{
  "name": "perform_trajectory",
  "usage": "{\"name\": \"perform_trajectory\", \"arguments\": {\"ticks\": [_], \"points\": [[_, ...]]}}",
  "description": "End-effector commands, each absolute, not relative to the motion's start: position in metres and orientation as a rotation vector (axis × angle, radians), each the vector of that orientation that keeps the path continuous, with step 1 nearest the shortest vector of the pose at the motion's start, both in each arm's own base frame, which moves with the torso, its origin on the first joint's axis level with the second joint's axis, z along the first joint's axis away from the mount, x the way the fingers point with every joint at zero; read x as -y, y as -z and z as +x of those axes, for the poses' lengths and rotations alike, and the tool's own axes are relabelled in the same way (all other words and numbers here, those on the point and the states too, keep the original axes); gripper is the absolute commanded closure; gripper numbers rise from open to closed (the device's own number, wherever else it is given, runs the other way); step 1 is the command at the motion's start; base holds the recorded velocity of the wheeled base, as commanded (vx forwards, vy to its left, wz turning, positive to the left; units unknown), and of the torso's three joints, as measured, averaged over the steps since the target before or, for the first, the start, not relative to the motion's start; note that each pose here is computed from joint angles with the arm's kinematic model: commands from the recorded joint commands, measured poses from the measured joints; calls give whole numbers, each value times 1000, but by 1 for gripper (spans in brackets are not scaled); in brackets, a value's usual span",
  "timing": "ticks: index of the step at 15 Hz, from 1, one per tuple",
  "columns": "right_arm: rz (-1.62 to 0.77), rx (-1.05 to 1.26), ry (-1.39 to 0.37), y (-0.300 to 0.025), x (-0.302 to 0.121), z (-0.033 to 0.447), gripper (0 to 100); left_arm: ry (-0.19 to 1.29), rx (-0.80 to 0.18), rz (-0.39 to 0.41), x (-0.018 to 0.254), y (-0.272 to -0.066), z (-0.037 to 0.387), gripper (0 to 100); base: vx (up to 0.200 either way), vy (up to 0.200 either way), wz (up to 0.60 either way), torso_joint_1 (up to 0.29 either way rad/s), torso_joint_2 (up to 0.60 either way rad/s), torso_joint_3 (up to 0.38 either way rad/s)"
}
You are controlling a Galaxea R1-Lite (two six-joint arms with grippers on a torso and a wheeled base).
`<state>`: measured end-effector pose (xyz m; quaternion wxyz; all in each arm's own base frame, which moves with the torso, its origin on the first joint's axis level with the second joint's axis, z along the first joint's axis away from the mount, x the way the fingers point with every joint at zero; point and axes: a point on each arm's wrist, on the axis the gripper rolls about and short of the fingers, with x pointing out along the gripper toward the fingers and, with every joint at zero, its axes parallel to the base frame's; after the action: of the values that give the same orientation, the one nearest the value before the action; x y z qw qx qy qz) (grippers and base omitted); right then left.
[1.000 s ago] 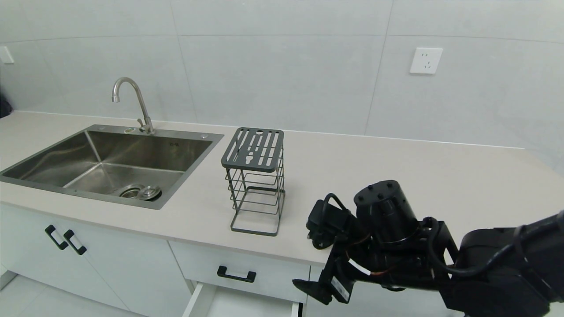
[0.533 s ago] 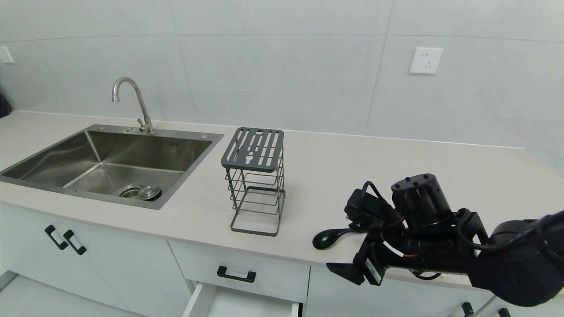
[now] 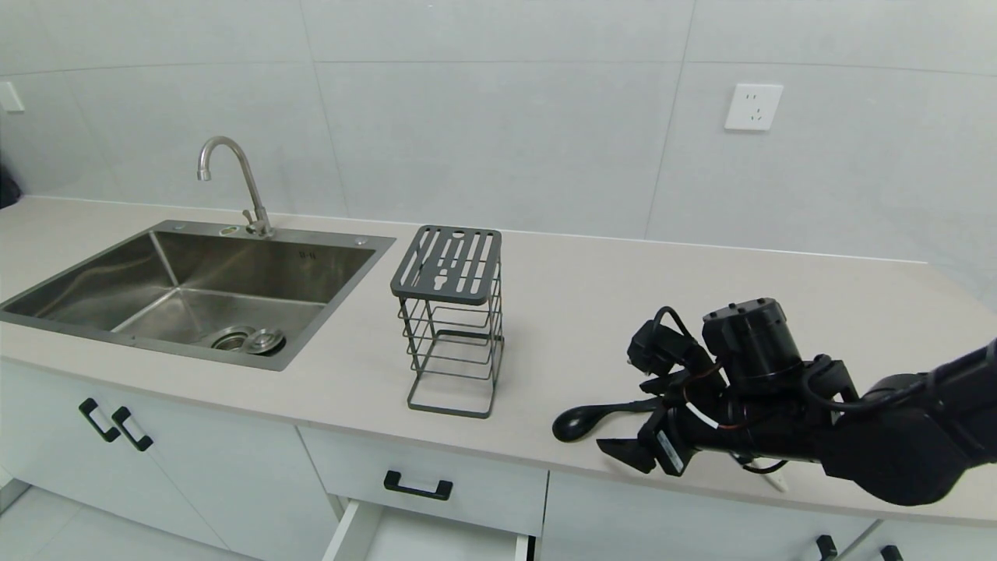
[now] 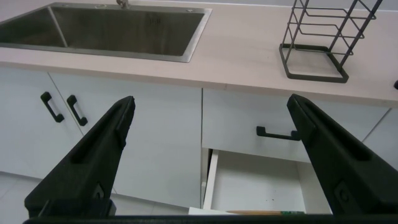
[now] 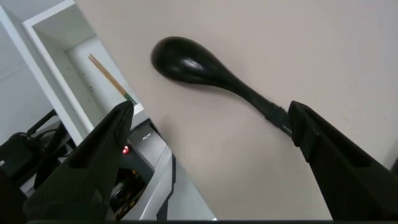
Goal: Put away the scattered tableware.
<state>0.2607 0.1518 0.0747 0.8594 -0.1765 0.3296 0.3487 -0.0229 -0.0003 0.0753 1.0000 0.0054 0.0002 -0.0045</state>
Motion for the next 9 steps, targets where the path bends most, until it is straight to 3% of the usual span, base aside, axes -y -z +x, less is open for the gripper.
{"name": "perform_trajectory", "arguments": {"ticks": [1, 9], "points": [[-370, -732, -713, -61, -151, 272, 0, 8, -1, 12, 0, -75, -23, 0, 0, 0, 0, 0, 0, 0], [-378, -744, -727, -42, -169, 296, 0, 8, -1, 11, 0, -75, -23, 0, 0, 0, 0, 0, 0, 0]]}}
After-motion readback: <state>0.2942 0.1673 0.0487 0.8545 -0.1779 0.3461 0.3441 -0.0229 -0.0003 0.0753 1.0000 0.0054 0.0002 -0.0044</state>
